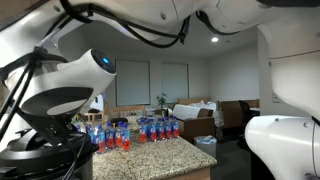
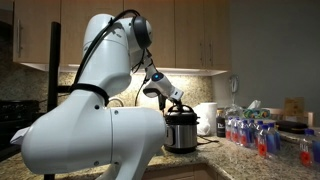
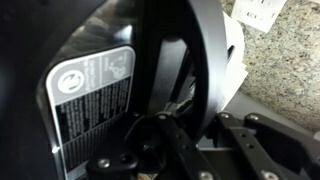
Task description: Put the black lid on the rice cooker on the left
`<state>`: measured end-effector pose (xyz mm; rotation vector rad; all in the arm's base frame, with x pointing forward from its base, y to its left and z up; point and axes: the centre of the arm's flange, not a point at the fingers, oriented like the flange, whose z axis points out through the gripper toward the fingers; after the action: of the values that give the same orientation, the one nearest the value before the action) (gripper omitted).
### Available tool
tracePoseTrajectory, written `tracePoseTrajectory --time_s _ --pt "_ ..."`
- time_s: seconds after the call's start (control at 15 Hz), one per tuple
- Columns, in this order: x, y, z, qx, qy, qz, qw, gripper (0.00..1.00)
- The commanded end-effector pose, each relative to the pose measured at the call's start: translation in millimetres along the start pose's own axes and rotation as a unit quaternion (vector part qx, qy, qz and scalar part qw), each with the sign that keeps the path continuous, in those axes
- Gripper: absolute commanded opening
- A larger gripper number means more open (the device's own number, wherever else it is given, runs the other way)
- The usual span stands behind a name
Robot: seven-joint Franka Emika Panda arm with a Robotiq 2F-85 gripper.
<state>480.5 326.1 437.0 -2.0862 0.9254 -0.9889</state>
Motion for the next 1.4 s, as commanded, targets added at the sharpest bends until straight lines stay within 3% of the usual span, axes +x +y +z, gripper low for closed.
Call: tracePoseTrajectory --time_s 0.0,0.6,0.67,0.73,0.93,1.13,1.33 --pt "-11 6 -21 -0.015 0.022 0.018 0.9995 0.07" --pt "-2 9 -18 -0.034 -0.005 0.01 0.9994 0.05" --pt "-2 9 -18 -0.039 -0.009 0.003 0.9992 0.32" --pt "-2 10 -19 -0.046 -0.015 -0.006 0.9988 0.32" --pt "1 17 -22 -0.07 -0.024 -0.037 0.9966 0.46" --pt "10 16 -27 -0.072 -0.03 -0.054 0.9955 0.5" --pt "13 14 -29 -0.074 -0.035 -0.073 0.994 0.62"
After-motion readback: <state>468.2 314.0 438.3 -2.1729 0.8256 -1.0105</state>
